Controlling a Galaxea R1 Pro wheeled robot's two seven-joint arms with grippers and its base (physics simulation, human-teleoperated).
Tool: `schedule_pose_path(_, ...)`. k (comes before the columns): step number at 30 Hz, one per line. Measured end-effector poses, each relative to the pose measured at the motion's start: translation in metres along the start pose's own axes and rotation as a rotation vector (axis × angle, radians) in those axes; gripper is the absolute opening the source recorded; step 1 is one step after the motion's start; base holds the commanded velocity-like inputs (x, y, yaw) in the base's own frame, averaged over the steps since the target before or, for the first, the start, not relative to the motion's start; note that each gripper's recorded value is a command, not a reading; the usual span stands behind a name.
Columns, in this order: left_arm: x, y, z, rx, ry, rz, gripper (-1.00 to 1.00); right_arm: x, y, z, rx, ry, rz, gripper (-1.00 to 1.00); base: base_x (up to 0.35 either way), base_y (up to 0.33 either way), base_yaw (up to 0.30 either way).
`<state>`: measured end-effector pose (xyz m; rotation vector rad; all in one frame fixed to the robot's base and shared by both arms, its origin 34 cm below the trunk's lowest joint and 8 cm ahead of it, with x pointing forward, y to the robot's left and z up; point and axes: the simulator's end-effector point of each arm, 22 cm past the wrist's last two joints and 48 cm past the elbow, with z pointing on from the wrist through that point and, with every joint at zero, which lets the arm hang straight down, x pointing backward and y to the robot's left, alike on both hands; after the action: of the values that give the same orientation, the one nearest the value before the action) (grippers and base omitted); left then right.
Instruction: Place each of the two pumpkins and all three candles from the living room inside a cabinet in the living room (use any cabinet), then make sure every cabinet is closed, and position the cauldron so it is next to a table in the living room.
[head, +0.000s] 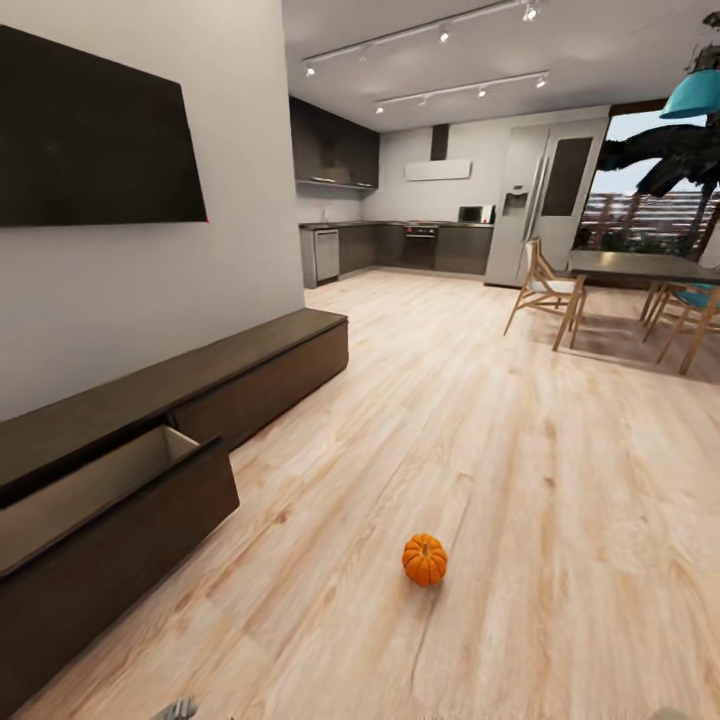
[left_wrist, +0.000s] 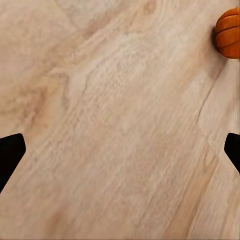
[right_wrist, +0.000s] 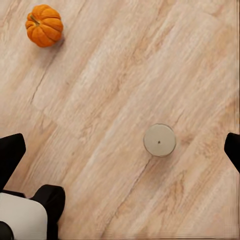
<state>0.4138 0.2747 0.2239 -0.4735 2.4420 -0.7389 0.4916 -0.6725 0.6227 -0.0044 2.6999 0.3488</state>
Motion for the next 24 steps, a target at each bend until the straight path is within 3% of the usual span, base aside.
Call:
schedule_pose_path(16,-0.0005,-0.0004,0.0,0.0,-0.001,0.001,1.0,0.0005,-0.0011,0.0005,0.0,-0.006,-0.014,1.0,0.0,-0.004,-0.229)
schedule_pose_path(24,-0.0016,-0.0014,-0.0001,0.002,-0.004,0.001,1.0,0.0014,-0.0019,-0.0011,0.0,-0.01,-0.009,1.0,0.0,-0.163,-0.289)
